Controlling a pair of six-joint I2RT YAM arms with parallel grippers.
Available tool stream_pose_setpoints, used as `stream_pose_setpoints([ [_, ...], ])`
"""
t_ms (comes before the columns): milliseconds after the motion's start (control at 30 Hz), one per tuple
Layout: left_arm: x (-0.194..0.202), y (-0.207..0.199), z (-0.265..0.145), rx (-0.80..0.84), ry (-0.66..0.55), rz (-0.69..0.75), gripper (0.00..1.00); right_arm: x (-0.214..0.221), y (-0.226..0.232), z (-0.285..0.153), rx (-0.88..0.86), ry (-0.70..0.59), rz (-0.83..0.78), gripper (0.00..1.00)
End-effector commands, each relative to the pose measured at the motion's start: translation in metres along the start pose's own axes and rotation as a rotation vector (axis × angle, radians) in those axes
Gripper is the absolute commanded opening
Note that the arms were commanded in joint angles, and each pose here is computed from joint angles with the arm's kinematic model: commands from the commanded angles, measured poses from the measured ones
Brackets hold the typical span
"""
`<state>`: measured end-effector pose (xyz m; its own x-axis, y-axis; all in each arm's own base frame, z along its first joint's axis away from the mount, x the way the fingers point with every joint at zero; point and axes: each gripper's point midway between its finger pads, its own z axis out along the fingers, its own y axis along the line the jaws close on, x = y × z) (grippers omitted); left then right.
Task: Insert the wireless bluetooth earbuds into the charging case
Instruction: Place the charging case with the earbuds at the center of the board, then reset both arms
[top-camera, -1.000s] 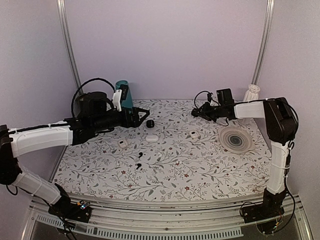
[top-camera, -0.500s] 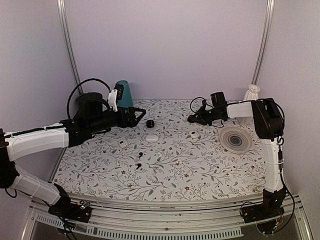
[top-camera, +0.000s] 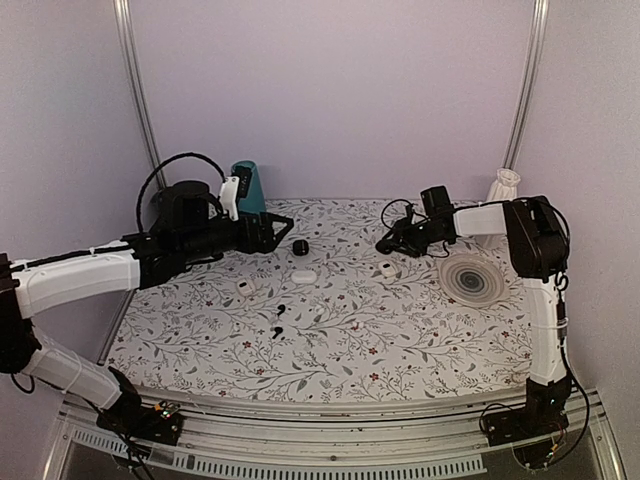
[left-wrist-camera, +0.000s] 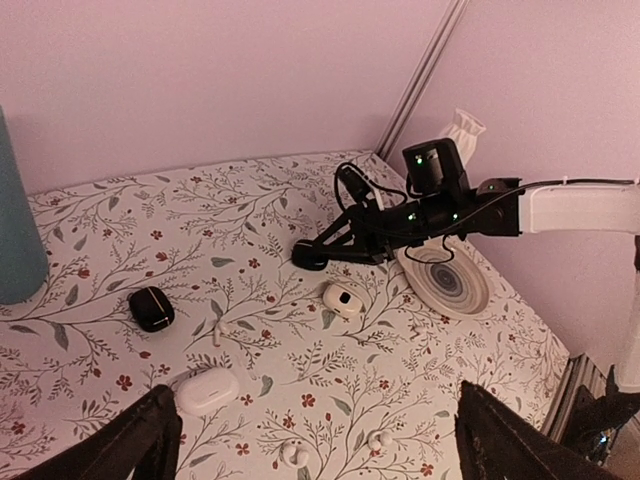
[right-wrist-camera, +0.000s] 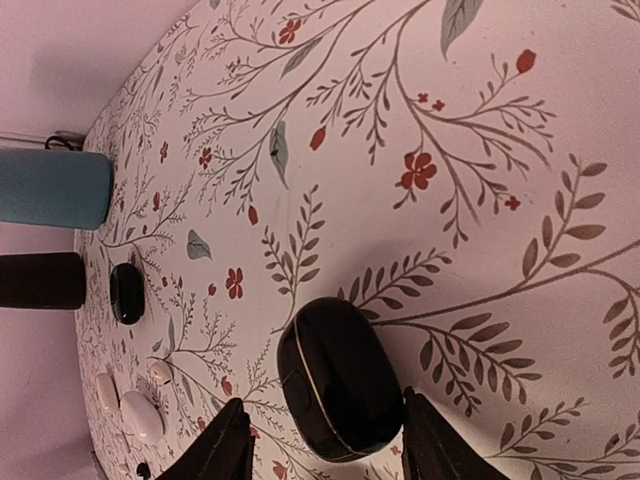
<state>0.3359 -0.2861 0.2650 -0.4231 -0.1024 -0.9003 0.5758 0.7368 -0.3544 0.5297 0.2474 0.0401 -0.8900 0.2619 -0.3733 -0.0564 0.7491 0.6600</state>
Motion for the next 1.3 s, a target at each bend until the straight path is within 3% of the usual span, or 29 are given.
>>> stream_pose_setpoints([
  [0, -0.010, 0.002, 0.004, -0.001, -0.014, 0.013, 0.96, -0.021, 0.018, -0.031, 0.013, -0.082, -0.068, 0.55],
  [233, -0.017, 0.005, 0.007, -0.020, -0.021, 0.027, 0.96, -0.028, 0.048, -0.087, 0.020, -0.212, -0.164, 0.76],
  [700, -0.027, 0.020, 0.009, -0.101, -0.055, 0.040, 0.96, 0.013, 0.104, -0.243, -0.014, -0.581, -0.391, 0.99],
  [967, -0.033, 0.033, -0.004, -0.175, -0.102, 0.038, 0.96, 0.032, 0.116, -0.308, -0.044, -0.730, -0.468, 0.99],
  [1267, -0.034, 0.036, -0.020, -0.193, -0.151, 0.025, 0.96, 0.035, 0.107, -0.340, -0.003, -0.825, -0.414, 0.99],
])
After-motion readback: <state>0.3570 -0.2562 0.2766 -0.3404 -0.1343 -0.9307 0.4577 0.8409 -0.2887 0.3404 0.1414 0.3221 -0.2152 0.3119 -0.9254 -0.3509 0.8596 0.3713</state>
